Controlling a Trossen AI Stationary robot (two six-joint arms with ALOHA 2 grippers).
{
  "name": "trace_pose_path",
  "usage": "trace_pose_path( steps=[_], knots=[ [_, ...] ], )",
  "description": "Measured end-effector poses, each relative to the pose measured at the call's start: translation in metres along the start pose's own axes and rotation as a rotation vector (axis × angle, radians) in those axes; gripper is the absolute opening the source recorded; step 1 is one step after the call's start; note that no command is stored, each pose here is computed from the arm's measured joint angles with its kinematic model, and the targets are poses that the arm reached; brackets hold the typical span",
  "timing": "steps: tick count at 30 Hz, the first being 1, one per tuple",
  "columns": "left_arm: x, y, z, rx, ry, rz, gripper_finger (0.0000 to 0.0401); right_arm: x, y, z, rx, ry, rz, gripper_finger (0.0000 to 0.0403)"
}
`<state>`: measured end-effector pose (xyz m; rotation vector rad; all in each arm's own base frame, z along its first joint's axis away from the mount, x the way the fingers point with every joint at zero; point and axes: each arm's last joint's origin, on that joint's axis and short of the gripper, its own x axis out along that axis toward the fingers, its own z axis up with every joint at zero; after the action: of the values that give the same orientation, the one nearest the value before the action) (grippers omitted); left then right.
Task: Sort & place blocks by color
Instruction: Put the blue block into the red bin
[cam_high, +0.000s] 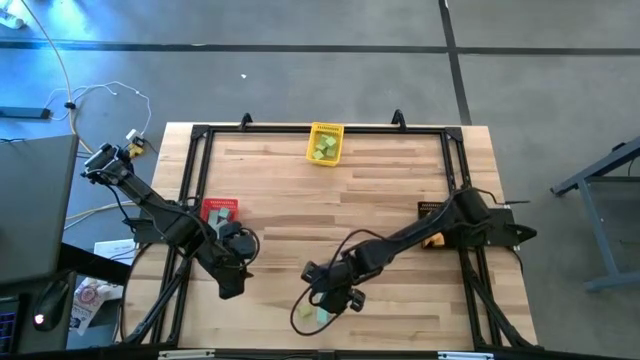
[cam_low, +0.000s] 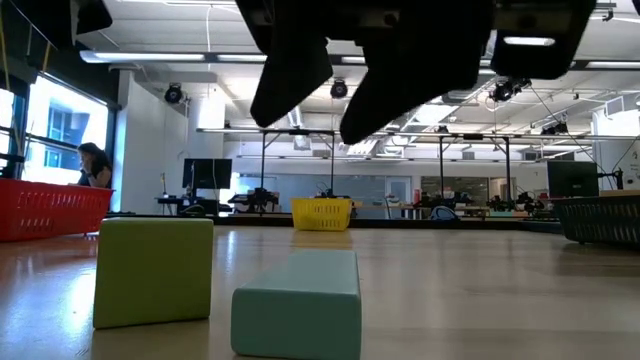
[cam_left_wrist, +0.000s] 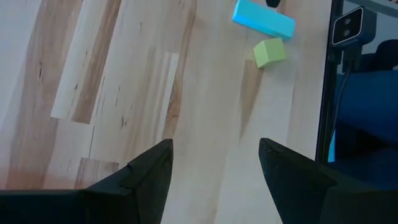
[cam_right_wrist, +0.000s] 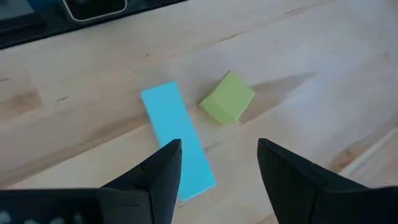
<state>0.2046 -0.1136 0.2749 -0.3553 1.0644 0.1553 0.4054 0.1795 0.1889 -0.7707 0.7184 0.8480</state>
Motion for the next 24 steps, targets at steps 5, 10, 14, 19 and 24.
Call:
trace_pose_path(
  steps=[5, 10, 14, 19, 24],
  knots=[
    [0.0, 0.0, 0.0, 0.0, -0.01, 0.009, 0.0223, 0.012, 0.007, -0.001, -0.025, 0.012, 0.031, 0.0197],
    [0.0, 0.001, 0.001, 0.001, -0.028, 0.025, 0.0223, 0.021, 0.011, -0.003, -0.073, 0.021, 0.05, 0.0197],
    [0.0, 0.001, 0.001, 0.0, -0.031, 0.028, 0.0223, 0.026, 0.012, -0.004, -0.105, 0.023, 0.053, 0.0197],
    [0.0, 0.001, 0.001, 0.001, -0.031, 0.028, 0.0223, 0.031, 0.012, -0.006, -0.134, 0.018, 0.046, 0.0197],
    [0.0, 0.001, 0.001, 0.002, -0.033, 0.029, 0.0223, 0.036, 0.014, -0.009, -0.135, 0.03, 0.06, 0.0197]
  ],
)
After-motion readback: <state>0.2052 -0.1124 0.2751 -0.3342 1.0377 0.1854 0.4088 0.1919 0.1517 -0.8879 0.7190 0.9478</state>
